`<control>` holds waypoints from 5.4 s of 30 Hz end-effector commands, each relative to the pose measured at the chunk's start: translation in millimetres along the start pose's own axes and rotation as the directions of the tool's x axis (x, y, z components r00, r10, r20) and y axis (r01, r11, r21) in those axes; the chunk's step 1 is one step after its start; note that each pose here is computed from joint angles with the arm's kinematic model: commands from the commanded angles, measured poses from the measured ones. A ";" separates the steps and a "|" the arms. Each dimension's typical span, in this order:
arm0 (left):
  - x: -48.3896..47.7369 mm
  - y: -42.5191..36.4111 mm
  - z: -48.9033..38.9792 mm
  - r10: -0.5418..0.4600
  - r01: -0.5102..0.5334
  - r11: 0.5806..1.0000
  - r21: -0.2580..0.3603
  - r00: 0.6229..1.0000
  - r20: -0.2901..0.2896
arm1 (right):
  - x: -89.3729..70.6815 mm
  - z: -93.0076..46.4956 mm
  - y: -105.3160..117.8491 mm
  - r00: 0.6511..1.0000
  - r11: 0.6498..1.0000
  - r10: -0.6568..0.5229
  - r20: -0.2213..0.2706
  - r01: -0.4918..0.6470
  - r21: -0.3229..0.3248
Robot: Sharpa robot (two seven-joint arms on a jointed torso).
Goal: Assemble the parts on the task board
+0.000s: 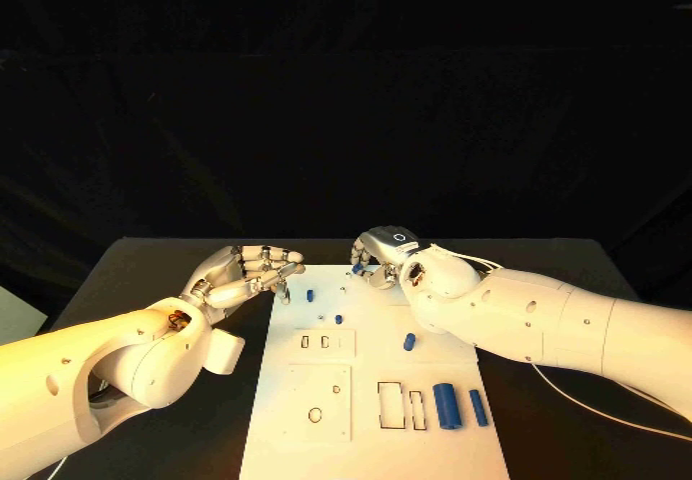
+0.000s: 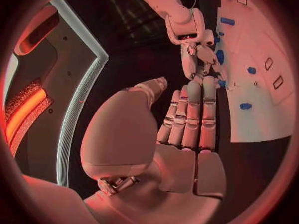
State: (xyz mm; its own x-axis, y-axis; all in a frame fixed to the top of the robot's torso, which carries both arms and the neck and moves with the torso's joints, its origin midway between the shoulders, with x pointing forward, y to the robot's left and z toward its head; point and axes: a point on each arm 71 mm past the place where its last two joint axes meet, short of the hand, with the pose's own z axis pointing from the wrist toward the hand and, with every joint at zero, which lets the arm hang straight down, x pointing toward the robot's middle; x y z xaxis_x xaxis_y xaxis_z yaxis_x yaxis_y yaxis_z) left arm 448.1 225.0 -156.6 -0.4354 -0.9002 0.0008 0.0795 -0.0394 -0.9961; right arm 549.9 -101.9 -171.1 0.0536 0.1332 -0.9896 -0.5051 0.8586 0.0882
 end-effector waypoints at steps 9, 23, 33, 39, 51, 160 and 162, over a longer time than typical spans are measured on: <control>1.7 -1.4 0.7 -0.011 0.011 1.000 0.004 1.000 -0.017 | 7.3 2.1 6.5 1.000 0.999 0.013 -0.015 -0.014 -0.030; 1.5 -2.1 1.0 -0.010 0.010 1.000 0.003 1.000 -0.018 | 9.1 5.4 12.8 1.000 0.999 0.017 -0.015 -0.017 -0.037; 1.6 -2.1 1.3 -0.011 0.011 1.000 0.002 1.000 -0.020 | 10.9 8.6 12.2 0.999 1.000 0.006 -0.031 -0.007 -0.027; 1.4 -1.8 1.4 -0.018 0.018 1.000 -0.003 1.000 -0.022 | 11.3 10.4 12.2 0.999 1.000 -0.006 -0.031 0.005 -0.020; 1.0 -1.1 1.5 -0.021 0.021 1.000 -0.011 0.999 -0.023 | 10.9 11.0 12.2 0.999 1.000 -0.012 -0.031 0.011 -0.024; -7.9 2.0 2.6 -0.015 0.014 1.000 -0.022 1.000 -0.016 | -6.4 -49.6 -94.0 0.954 0.926 0.250 -0.164 -0.186 0.329; -7.8 2.0 2.6 -0.015 0.014 1.000 -0.022 1.000 -0.017 | -6.0 -49.1 -93.4 0.954 0.926 0.251 -0.166 -0.187 0.327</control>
State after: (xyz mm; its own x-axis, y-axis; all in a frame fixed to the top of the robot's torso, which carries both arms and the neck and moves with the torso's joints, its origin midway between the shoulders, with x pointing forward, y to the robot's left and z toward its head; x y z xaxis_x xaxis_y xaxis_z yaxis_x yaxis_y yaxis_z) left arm 454.5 233.4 -159.6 -0.4338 -0.9010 0.0068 0.0520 -0.0326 -0.9981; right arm 554.9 -208.4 -176.2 -0.1880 0.2712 -0.9440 -0.1918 0.9325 0.3061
